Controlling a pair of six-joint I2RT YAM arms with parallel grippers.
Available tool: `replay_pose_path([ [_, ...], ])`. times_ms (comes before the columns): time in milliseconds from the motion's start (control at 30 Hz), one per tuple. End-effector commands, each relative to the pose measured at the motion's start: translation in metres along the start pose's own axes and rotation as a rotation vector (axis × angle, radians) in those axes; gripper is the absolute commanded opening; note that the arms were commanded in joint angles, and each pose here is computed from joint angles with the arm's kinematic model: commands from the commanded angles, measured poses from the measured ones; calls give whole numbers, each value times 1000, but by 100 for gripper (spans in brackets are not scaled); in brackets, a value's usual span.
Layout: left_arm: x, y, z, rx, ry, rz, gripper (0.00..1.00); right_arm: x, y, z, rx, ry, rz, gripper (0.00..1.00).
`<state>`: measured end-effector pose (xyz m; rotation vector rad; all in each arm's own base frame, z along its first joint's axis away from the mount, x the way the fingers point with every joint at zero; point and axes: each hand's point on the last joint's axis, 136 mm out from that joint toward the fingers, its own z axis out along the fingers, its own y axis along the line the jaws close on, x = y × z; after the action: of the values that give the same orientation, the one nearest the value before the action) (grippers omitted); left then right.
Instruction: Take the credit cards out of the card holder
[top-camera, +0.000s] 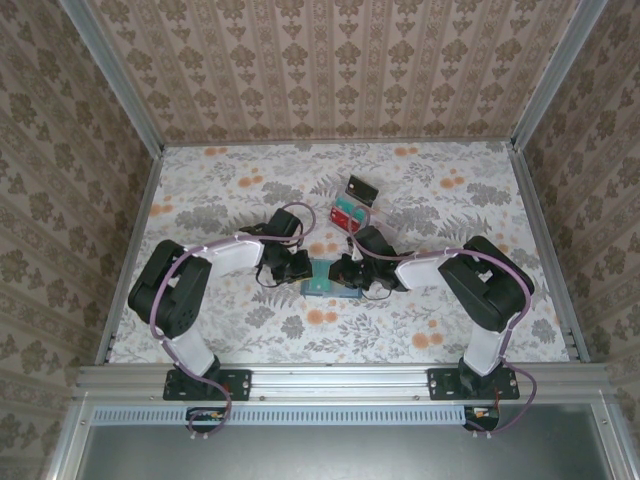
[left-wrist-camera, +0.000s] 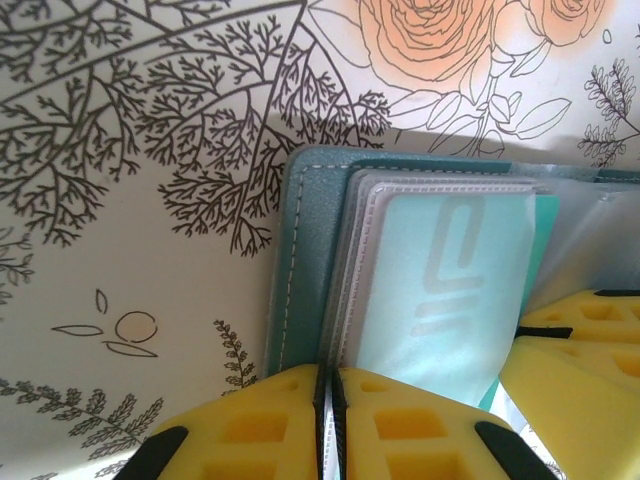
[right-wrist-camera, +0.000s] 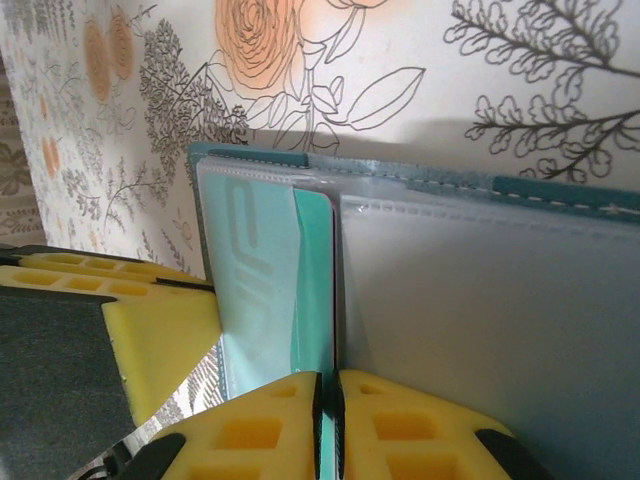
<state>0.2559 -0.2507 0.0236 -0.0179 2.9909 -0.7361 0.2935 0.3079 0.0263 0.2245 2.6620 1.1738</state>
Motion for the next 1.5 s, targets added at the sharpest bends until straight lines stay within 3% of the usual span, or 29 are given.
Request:
replay_pose_path([
  [0,25,18,18,-50,78,-32,13,9,7,10,-55,37,-3,18],
  [233,23,23,15,-77,69,-33,14,10,-30,11,174,57,18,21],
  [533,28,31,21,-91,92,-49,14,16,-9,18,35,84,-11,19],
  [733,28,35,19,-95,89,-60,14,8,8,6,-43,38,-50,5],
  [833,25,32,14,-82,79,-41,17,6,12,0,-46,34,-54,0],
  [1033,13,22,-1,-65,35,-3,23,5,8,-13,-23,48,6,0],
  [1233,10,17,-5,-45,23,9,23,7,-18,-22,73,71,43,0],
  [1467,4,8,-14,-18,-7,32,23,6,-18,-32,83,65,27,0],
])
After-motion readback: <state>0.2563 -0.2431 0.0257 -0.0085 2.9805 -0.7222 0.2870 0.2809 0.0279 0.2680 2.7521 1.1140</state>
